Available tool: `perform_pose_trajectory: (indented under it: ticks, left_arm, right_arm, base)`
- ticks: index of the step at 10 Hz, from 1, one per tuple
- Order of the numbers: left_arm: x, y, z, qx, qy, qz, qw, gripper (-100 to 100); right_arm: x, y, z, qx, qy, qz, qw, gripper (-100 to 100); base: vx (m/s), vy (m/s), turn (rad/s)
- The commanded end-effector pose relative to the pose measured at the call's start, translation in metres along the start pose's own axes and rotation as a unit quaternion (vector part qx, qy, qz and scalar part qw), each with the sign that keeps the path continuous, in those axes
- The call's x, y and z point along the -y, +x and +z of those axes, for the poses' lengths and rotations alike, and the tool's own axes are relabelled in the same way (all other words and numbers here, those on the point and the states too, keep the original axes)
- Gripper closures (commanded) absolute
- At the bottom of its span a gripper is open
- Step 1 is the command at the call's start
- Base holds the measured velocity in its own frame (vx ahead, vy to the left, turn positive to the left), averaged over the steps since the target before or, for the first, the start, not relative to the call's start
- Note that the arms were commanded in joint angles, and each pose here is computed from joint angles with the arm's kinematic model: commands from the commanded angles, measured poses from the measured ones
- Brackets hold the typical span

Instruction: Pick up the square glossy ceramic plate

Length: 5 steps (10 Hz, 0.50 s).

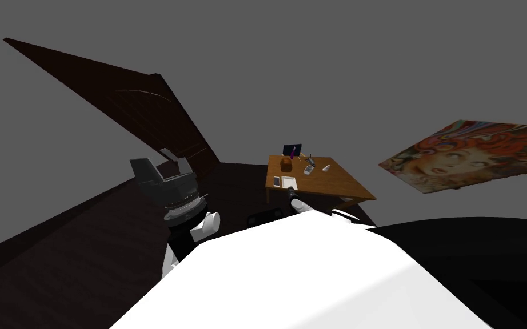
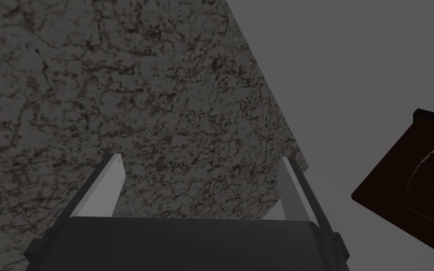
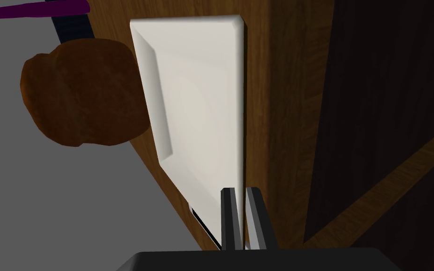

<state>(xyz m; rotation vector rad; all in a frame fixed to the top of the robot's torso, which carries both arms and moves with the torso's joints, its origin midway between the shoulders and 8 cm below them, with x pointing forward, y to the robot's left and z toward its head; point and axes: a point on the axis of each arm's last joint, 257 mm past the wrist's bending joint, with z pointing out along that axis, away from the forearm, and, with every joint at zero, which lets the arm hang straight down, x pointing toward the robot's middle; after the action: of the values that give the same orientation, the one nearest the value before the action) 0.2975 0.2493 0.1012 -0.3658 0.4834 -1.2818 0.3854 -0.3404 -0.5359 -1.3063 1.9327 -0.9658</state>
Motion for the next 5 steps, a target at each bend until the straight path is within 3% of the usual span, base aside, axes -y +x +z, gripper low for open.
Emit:
perform_pose_trajectory:
  ticks: [1,4,5]
  left_arm:
    - [0.0,0.0,0.0,0.0,0.0,0.0,1.0,0]
    - [0.0,0.0,0.0,0.0,0.0,0.0,1.0,0]
    - [0.0,0.0,0.0,0.0,0.0,0.0,1.0,0]
  right_arm:
    - [0.0008,-0.0007,-0.0029,0.008,-0.001,-0.005,1.0,100]
    - [0.0009,-0.0011,-0.0058,0.014,-0.002,-0.008,0.9999,100]
    - [0.0006,-0.0013,-0.0062,0.015,-0.002,-0.009,0.9998,0]
  base:
    - [0.023,0.048,-0.093]
    - [0.017,0.038,-0.086]
    - [0.0,0.0,0.0]
